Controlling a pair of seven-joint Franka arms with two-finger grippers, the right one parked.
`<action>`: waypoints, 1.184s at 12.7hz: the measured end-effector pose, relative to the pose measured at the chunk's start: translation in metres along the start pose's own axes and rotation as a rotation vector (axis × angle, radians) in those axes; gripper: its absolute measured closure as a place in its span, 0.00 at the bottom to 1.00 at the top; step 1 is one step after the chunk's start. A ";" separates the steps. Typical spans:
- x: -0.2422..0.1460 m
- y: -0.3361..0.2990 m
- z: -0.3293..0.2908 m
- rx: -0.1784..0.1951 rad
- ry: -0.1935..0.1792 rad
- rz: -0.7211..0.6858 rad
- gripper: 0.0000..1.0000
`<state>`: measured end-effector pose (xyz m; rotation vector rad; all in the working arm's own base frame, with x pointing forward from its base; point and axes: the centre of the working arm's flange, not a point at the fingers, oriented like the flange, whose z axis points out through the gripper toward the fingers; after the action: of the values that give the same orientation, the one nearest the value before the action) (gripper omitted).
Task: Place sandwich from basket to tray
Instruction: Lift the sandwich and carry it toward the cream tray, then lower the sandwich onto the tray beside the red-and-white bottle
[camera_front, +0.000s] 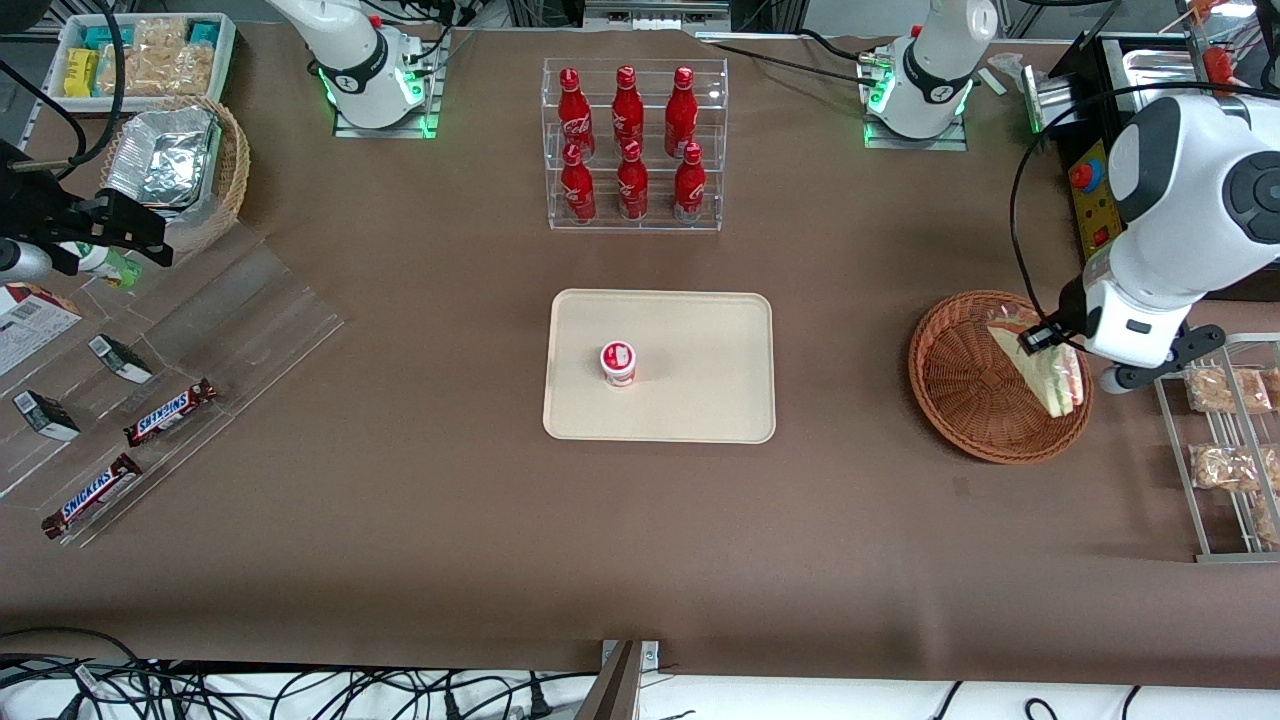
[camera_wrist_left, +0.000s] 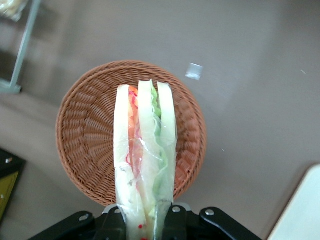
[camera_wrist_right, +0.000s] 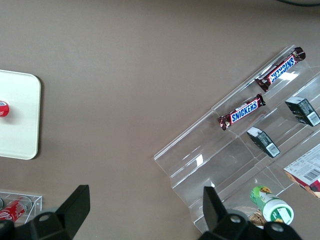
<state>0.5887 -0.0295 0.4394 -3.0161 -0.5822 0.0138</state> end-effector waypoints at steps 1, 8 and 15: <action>-0.005 0.012 -0.003 -0.004 0.004 0.058 0.81; -0.067 0.119 -0.038 -0.126 -0.005 0.418 0.81; -0.127 0.203 -0.015 -0.181 -0.057 0.496 0.81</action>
<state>0.5462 -0.2658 0.4400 -3.2569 0.1838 0.0775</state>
